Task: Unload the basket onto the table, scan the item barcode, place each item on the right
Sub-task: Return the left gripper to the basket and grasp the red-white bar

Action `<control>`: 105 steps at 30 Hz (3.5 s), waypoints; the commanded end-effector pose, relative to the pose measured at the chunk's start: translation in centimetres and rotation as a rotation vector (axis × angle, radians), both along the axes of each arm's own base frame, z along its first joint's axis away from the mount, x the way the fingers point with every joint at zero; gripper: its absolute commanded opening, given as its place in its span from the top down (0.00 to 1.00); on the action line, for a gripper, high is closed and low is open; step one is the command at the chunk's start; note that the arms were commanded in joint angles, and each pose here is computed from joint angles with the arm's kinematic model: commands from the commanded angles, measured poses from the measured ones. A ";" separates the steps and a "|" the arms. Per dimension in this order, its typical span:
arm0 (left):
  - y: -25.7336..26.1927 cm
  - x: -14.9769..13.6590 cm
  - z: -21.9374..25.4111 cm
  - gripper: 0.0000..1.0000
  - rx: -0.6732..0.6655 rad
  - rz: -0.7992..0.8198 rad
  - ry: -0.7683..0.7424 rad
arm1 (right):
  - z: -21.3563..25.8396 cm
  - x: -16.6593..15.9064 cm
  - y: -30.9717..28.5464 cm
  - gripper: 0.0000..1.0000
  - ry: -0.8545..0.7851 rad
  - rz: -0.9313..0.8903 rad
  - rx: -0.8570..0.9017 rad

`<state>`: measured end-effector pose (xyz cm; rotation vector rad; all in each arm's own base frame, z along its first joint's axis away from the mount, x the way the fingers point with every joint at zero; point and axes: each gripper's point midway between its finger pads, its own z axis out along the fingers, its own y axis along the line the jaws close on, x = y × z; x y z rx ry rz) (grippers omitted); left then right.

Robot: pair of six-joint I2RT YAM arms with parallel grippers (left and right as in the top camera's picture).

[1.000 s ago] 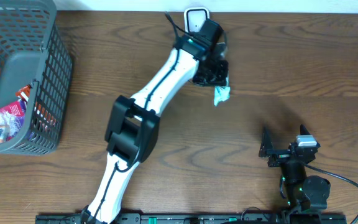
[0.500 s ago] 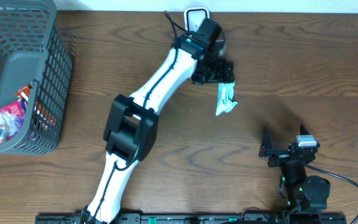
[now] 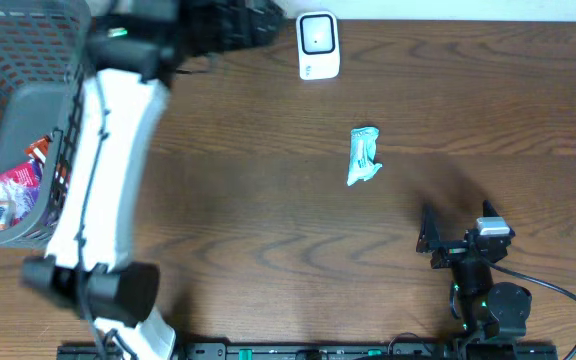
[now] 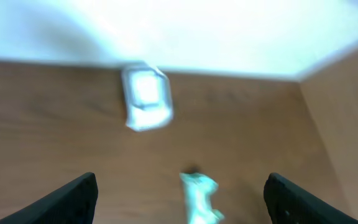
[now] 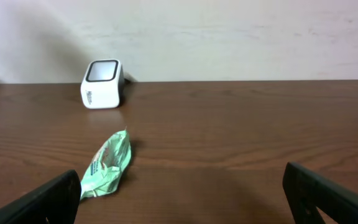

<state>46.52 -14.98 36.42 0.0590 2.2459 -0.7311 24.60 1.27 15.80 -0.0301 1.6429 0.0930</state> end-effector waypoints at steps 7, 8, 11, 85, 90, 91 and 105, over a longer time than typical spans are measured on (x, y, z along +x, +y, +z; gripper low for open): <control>23.6 -0.2 0.7 0.14 0.296 0.647 -0.003 | -0.1 0.0 -0.2 0.01 0.001 -0.005 -0.015; 25.6 -0.7 0.2 0.14 0.299 0.687 0.022 | -0.1 0.0 -0.2 0.01 0.001 -0.005 -0.015; 30.3 -2.4 -1.2 0.15 0.303 0.785 0.094 | -0.1 0.0 -0.2 0.01 0.001 -0.005 -0.015; 37.4 -7.4 -27.1 0.40 0.191 0.880 0.763 | -0.1 0.0 -0.2 0.01 0.001 -0.005 -0.015; 36.4 -7.8 -28.0 0.40 0.227 0.820 0.785 | -0.1 0.0 -0.2 0.01 0.001 -0.004 -0.015; 36.4 -8.2 -28.4 0.40 0.244 0.822 0.799 | -0.1 0.0 -0.2 0.01 0.001 -0.004 -0.015; 38.6 -12.6 -33.7 0.40 0.341 0.944 0.903 | -0.1 0.0 -0.2 0.01 0.001 -0.005 -0.015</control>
